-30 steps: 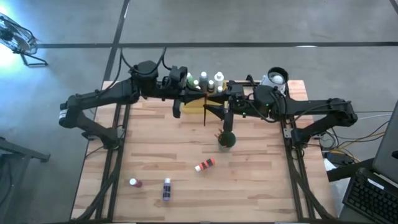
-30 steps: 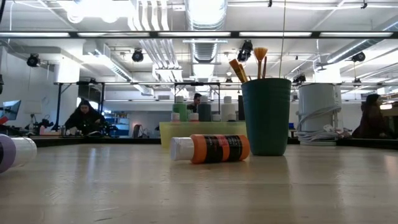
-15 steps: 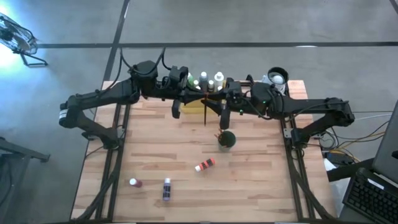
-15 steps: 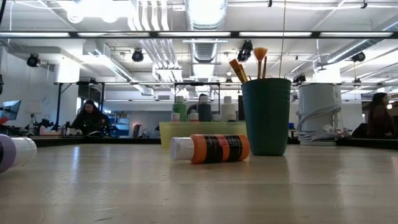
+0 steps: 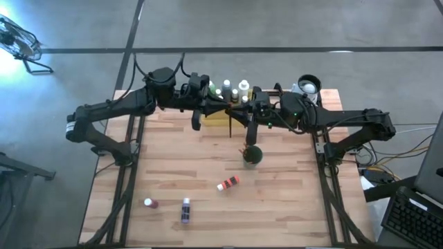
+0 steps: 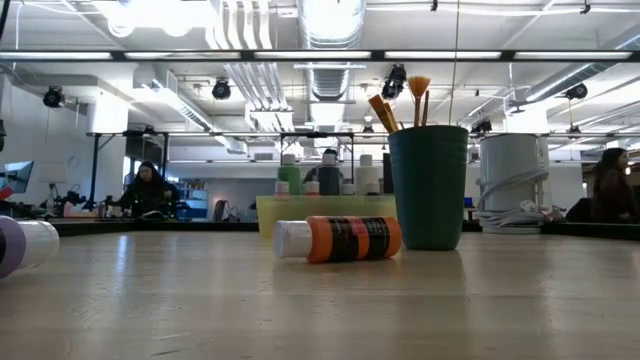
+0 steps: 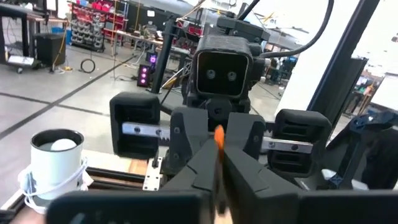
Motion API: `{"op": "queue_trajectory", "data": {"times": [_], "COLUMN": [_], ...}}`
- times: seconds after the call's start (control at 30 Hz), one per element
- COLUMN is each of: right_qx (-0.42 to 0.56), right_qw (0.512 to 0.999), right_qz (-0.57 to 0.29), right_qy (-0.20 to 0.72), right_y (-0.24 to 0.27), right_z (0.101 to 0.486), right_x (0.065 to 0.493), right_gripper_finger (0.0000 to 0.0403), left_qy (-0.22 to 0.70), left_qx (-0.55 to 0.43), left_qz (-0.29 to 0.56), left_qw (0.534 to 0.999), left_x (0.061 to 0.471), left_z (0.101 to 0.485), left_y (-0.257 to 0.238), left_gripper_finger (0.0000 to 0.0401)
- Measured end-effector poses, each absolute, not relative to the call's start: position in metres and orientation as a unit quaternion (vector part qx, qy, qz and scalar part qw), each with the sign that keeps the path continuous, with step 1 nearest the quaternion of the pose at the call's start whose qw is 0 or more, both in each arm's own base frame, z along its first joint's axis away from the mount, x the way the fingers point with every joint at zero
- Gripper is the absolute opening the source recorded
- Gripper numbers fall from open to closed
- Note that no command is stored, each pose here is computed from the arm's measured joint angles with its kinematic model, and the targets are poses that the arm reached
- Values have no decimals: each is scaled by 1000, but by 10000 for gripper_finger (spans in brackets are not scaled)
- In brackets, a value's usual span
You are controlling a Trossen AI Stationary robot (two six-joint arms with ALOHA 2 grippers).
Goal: Pick & Place Paint Supplies
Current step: Put the gold paint brush into the green cup
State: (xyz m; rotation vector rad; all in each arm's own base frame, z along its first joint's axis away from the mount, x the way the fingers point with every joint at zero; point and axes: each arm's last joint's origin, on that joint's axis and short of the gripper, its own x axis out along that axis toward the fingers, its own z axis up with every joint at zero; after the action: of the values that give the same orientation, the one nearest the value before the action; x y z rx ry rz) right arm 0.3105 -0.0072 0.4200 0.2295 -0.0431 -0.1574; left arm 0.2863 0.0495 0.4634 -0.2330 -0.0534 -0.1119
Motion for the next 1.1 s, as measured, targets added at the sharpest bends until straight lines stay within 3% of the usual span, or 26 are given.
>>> {"op": "queue_trajectory", "data": {"times": [0.3,0.47,0.67,0.8,1.1], "right_qx": [79,33,21,35,21], "right_qw": [987,985,981,984,988], "right_qz": [-140,-167,-190,-176,-153], "right_qy": [4,0,17,-7,-14], "right_y": [-9,5,21,29,37], "right_z": [430,437,414,391,323], "right_x": [283,259,237,225,211], "right_gripper_finger": [13,12,12,12,11], "left_qy": [-27,-25,-19,-29,-21], "left_qx": [-124,-127,-100,-61,-62], "left_qz": [-18,58,173,215,265], "left_qw": [992,990,980,974,962], "left_x": [274,259,223,201,162], "left_z": [468,474,492,502,506], "left_y": [54,60,61,58,51], "left_gripper_finger": [132,197,260,276,273]}}
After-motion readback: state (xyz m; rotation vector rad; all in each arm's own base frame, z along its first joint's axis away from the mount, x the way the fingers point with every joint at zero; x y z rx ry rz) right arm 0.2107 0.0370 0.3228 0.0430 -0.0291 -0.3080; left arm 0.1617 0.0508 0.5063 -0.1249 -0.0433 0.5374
